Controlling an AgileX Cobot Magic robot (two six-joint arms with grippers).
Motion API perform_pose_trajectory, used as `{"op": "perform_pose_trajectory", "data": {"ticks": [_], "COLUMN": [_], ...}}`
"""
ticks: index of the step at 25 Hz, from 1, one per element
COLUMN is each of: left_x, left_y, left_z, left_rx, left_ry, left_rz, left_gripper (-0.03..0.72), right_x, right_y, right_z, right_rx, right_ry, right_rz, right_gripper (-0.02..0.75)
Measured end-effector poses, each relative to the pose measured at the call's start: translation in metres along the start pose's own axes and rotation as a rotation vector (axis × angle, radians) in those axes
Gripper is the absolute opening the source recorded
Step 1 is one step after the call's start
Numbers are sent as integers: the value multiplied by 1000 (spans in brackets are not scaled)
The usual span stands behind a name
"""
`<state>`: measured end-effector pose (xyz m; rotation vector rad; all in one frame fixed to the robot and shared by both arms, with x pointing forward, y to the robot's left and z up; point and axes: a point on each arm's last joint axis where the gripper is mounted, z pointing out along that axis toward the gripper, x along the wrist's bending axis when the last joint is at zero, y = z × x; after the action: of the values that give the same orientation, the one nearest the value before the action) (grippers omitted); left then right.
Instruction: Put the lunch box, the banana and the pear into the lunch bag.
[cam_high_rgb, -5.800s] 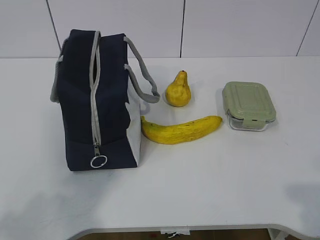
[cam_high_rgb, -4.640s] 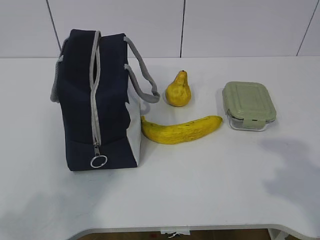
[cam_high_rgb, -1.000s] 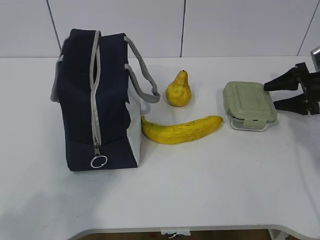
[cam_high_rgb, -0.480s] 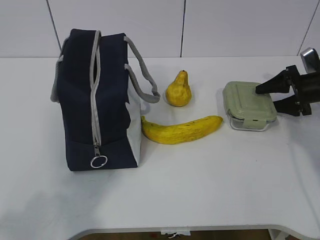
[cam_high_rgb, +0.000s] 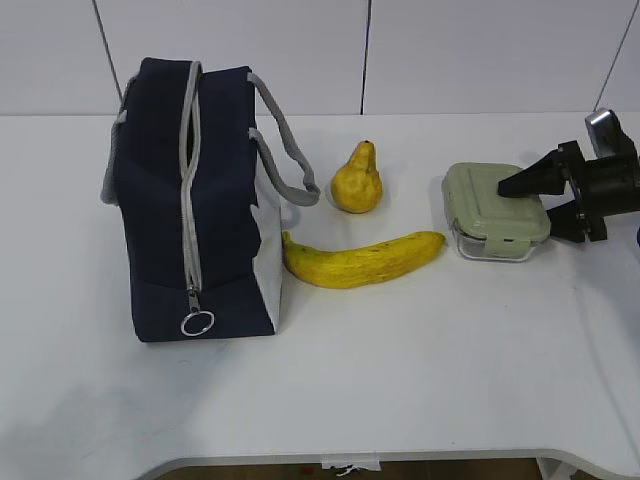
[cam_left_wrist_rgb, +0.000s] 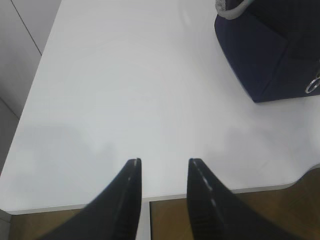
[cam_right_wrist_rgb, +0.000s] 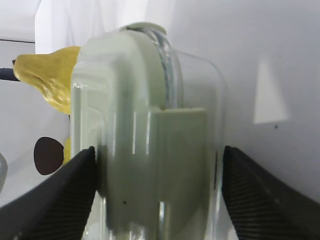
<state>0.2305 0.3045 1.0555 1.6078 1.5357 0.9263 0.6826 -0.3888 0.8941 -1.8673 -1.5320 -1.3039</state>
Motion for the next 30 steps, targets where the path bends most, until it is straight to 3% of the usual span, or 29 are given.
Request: {"op": "perform_pose_trajectory", "data": {"ticks": [9,14,30], "left_x": [0,0,0], "left_y": [0,0,0], "left_z": [0,0,0], "left_rx": [0,0,0], "left_ry": [0,0,0], "left_rz": [0,0,0], "left_gripper": [239,239,239], "right_x": [0,2,2], "right_y": [1,2,2], "right_z": [0,0,0], "right_rx": [-1,-6,-7], "right_ry": [2,14,15], "right_rz": [-1,-1,0], "right_gripper": [523,410,385]}}
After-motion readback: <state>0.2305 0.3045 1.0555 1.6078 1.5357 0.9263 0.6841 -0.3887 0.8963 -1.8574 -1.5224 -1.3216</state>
